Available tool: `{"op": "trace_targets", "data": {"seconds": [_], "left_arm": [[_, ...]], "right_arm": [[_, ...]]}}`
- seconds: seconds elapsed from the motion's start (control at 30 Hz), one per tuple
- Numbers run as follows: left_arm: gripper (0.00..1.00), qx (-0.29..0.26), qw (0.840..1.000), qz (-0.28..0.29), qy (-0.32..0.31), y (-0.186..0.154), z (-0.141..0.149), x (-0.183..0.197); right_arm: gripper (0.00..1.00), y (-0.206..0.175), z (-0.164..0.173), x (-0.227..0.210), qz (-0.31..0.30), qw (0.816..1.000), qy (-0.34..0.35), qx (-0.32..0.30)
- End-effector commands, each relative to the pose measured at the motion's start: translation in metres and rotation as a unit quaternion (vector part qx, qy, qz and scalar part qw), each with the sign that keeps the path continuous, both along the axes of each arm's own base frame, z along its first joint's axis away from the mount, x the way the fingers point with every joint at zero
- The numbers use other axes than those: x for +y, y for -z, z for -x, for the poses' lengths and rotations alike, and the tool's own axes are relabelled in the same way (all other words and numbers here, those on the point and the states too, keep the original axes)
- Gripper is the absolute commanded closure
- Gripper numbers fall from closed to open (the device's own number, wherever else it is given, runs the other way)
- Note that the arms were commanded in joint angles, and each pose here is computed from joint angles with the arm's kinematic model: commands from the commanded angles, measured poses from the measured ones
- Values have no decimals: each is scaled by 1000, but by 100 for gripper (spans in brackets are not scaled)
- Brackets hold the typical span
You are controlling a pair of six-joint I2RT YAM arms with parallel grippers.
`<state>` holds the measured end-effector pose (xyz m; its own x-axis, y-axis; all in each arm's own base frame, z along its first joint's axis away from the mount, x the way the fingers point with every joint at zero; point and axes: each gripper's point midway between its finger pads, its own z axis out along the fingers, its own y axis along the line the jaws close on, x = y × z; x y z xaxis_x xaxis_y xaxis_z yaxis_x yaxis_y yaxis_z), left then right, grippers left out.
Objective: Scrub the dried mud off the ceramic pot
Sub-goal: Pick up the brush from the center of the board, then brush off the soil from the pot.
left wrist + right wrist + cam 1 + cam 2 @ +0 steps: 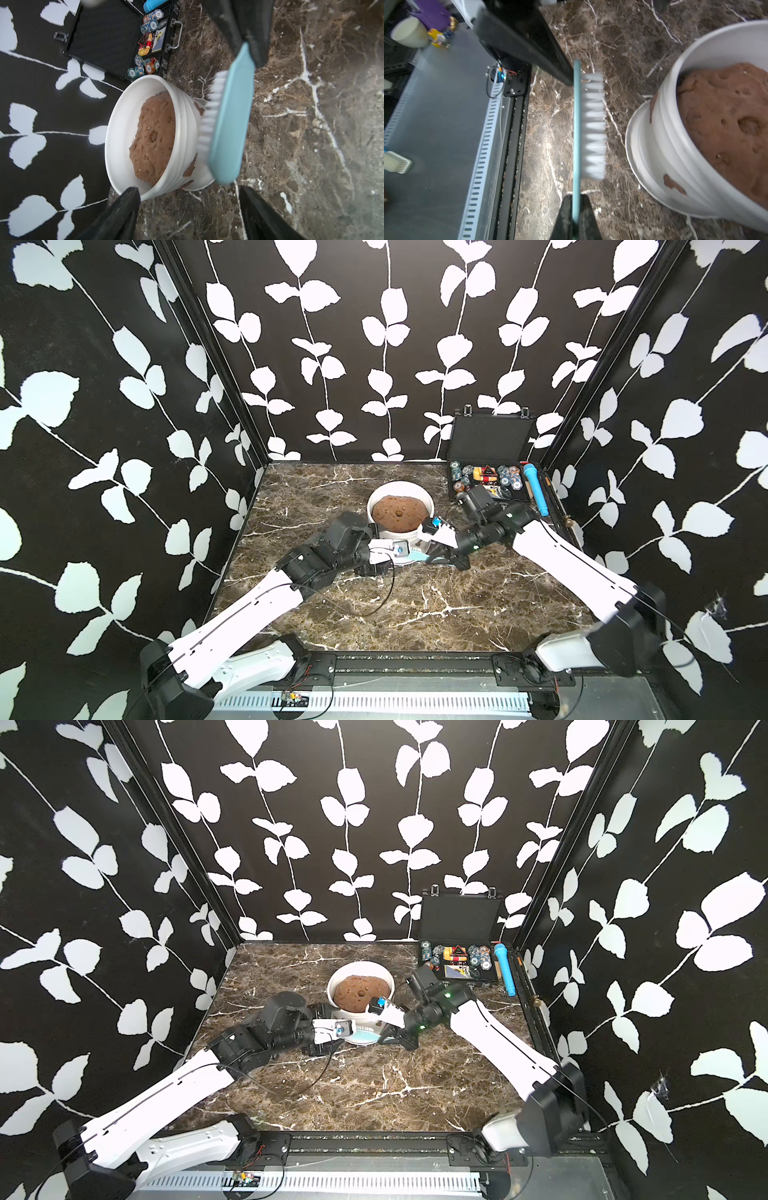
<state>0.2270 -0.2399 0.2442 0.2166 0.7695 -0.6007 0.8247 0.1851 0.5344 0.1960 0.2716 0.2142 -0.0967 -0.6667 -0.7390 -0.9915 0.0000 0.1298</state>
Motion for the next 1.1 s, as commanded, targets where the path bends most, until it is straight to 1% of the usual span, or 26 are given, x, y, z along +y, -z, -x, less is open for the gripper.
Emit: {"op": "trace_targets", "data": {"seconds": [0.0,0.07,0.13,0.2,0.27,0.33,0.43,0.5,0.57,0.6,0.63,0.67,0.77,0.87,0.93,1.07], "left_arm": [[21,81,987,94,-103,-15,-6,11],[21,110,962,153,-196,-21,-24,26],[25,136,927,183,-299,-18,-46,45],[26,163,888,181,-390,-10,-62,58],[28,189,849,188,-456,-5,-74,63],[29,201,815,199,-506,-2,-84,65],[31,215,778,238,-540,-7,-95,62],[34,231,757,250,-557,-4,-102,60],[38,241,736,233,-588,5,-107,62],[40,245,725,212,-608,14,-107,66],[42,249,717,203,-619,19,-108,67],[43,256,711,206,-621,22,-109,64],[45,279,705,224,-612,29,-114,53],[49,301,693,211,-620,47,-118,50],[52,308,689,207,-623,55,-121,49],[54,305,687,213,-624,55,-131,50]], "right_arm": [[100,13,-23,-12,34,996,58,-66],[100,23,-27,-24,54,991,80,-92],[100,32,-31,-30,77,987,88,-113],[100,36,-32,-30,92,984,87,-129],[100,37,-34,-28,102,980,82,-148],[100,40,-38,-28,116,973,83,-179],[100,45,-44,-25,134,965,82,-212],[100,47,-46,-20,135,962,79,-225],[100,46,-48,-16,133,959,79,-236],[100,46,-48,-15,133,958,79,-239],[100,47,-48,-14,134,958,78,-240],[100,48,-46,-12,133,959,76,-239],[100,51,-42,-4,130,960,73,-235],[100,54,-37,4,130,962,73,-229],[100,54,-32,10,124,964,72,-225],[100,55,-24,22,118,966,74,-220]]}}
